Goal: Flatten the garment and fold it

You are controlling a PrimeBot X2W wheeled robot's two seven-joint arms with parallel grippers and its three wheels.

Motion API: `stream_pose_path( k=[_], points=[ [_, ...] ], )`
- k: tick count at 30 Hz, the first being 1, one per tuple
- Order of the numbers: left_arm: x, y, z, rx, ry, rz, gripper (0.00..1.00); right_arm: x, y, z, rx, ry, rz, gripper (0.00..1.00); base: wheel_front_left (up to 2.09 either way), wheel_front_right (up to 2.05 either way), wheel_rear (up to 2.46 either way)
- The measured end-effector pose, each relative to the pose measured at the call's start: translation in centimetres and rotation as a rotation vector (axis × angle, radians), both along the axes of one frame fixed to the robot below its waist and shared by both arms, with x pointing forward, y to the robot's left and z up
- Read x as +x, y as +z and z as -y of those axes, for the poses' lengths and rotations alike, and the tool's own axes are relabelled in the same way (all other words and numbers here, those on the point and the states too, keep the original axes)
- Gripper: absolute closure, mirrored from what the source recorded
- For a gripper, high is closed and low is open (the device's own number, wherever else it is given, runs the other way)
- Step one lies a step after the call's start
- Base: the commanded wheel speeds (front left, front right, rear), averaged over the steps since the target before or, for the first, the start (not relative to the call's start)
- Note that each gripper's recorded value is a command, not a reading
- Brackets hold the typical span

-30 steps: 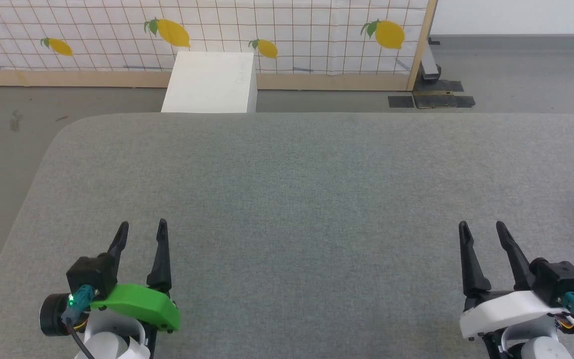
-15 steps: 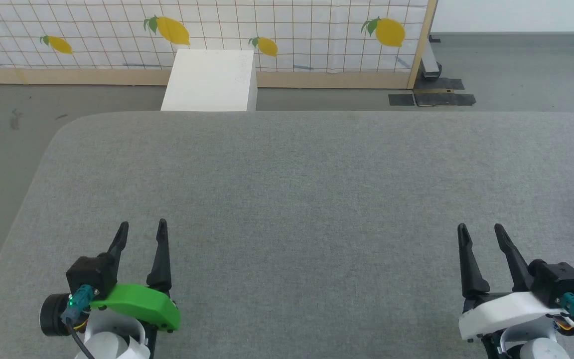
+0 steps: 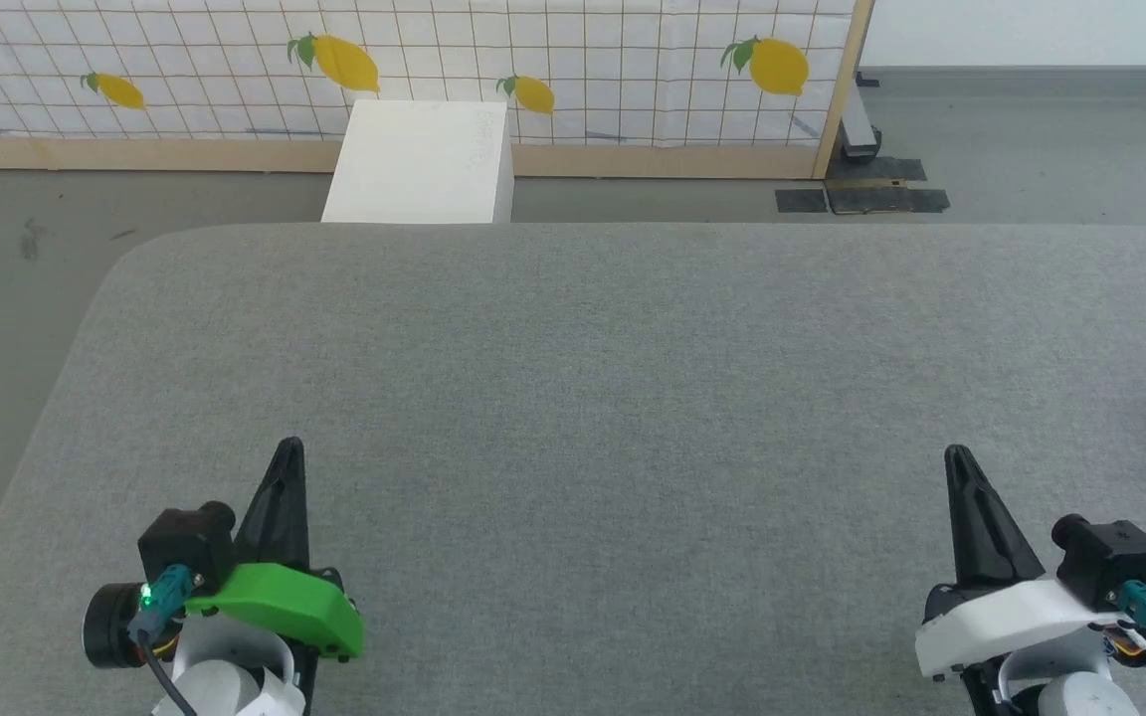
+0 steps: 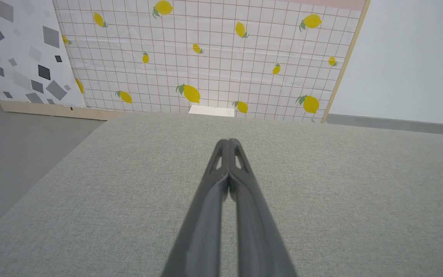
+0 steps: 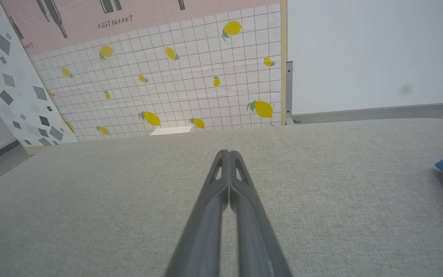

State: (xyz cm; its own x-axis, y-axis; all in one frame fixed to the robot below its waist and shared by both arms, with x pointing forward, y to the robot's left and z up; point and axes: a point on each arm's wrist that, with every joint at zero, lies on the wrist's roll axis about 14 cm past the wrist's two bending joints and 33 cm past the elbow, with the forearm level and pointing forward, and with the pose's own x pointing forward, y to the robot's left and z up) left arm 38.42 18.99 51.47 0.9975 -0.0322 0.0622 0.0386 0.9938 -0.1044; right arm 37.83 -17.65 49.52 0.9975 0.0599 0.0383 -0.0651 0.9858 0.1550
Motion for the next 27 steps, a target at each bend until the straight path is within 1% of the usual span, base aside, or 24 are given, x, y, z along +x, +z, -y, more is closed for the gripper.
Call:
stream_pose_path(
  k=[13, 27],
  points=[
    [0.14, 0.5, 0.26, 0.003, -0.001, 0.004, 1.0, 0.07, 0.48, -0.25, -0.019, 0.012, 0.001, 1.0, 0.0, 0.0, 0.0],
    [0.03, 0.69, 0.53, 0.03, -0.002, 0.001, 1.0, 0.13, 1.04, -0.5, -0.047, 0.023, 0.004, 1.0, 0.0, 0.0, 0.0]
  ],
)
